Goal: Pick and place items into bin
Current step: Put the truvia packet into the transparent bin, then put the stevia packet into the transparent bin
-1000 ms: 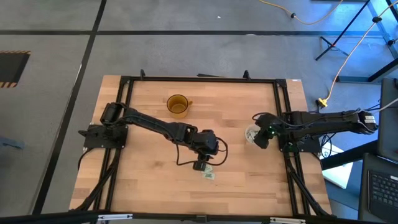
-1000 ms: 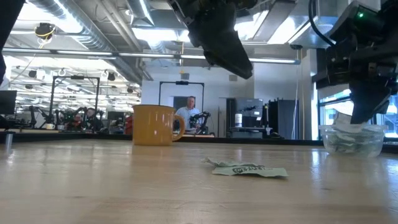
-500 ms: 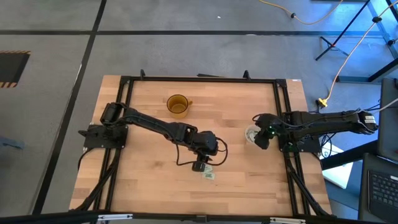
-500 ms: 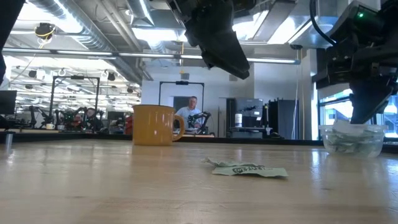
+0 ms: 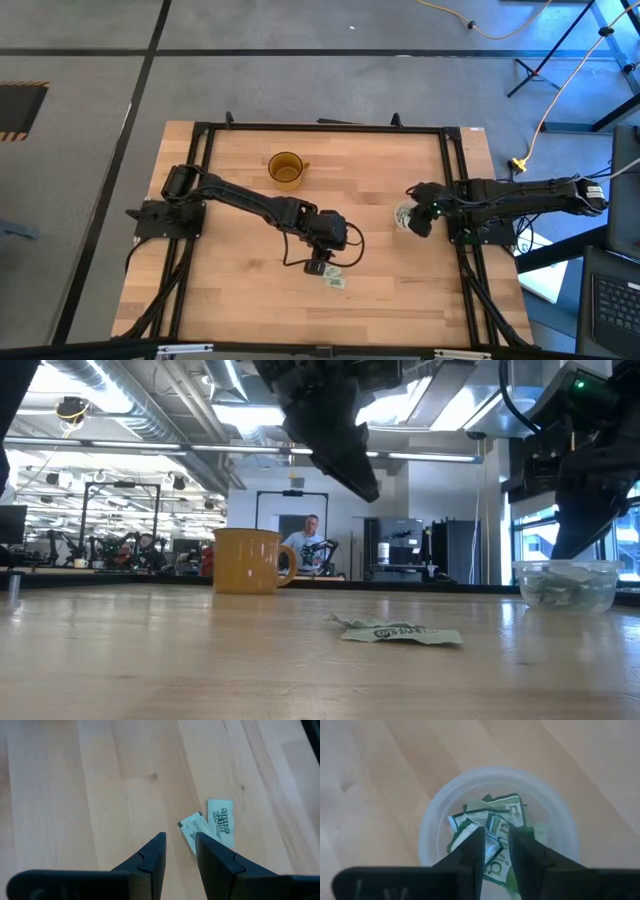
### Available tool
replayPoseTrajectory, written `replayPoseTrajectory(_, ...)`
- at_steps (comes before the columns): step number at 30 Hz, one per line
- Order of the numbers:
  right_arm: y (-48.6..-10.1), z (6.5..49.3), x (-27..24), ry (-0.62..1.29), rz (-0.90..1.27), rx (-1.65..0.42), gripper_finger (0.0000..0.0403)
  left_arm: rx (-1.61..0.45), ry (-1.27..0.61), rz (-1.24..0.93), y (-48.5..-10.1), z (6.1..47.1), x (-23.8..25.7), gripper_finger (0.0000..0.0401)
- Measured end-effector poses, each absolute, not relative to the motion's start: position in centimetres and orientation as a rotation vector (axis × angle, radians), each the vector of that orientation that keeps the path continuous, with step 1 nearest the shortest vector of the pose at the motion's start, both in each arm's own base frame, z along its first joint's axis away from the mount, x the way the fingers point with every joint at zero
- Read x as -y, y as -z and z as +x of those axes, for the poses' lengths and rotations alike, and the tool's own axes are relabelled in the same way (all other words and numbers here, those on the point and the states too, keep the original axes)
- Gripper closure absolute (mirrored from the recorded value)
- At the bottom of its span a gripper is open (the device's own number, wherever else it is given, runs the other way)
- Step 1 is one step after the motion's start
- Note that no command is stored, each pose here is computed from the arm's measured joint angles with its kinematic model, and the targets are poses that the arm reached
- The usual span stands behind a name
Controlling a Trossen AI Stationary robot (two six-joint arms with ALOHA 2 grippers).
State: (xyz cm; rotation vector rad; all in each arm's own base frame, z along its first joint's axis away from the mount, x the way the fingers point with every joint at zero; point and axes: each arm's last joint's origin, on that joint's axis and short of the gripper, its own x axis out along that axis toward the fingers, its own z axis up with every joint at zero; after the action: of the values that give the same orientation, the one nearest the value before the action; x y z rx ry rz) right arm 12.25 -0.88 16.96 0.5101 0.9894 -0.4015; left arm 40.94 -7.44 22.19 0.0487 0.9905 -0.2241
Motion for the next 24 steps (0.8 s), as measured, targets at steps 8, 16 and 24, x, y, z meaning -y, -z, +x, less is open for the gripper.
replayPoseTrajectory(8, -17.0, 12.2, 1.0, 0.425, 0.459, -0.983, 0.0313, -0.992, 0.242, 0.054, -21.9, 40.9, 8.3, 0.0301)
replayPoseTrajectory(16, -17.3, 12.7, 1.1, 0.415, 0.440, -0.918, 0.0313, -1.067, 0.328, 0.065, -18.1, 41.7, 10.0, 0.0301)
replayPoseTrajectory(24, -17.4, 12.8, 1.1, 0.413, 0.439, -0.914, 0.0313, -1.125, 0.404, 0.209, -15.4, 41.6, 11.4, 0.0301)
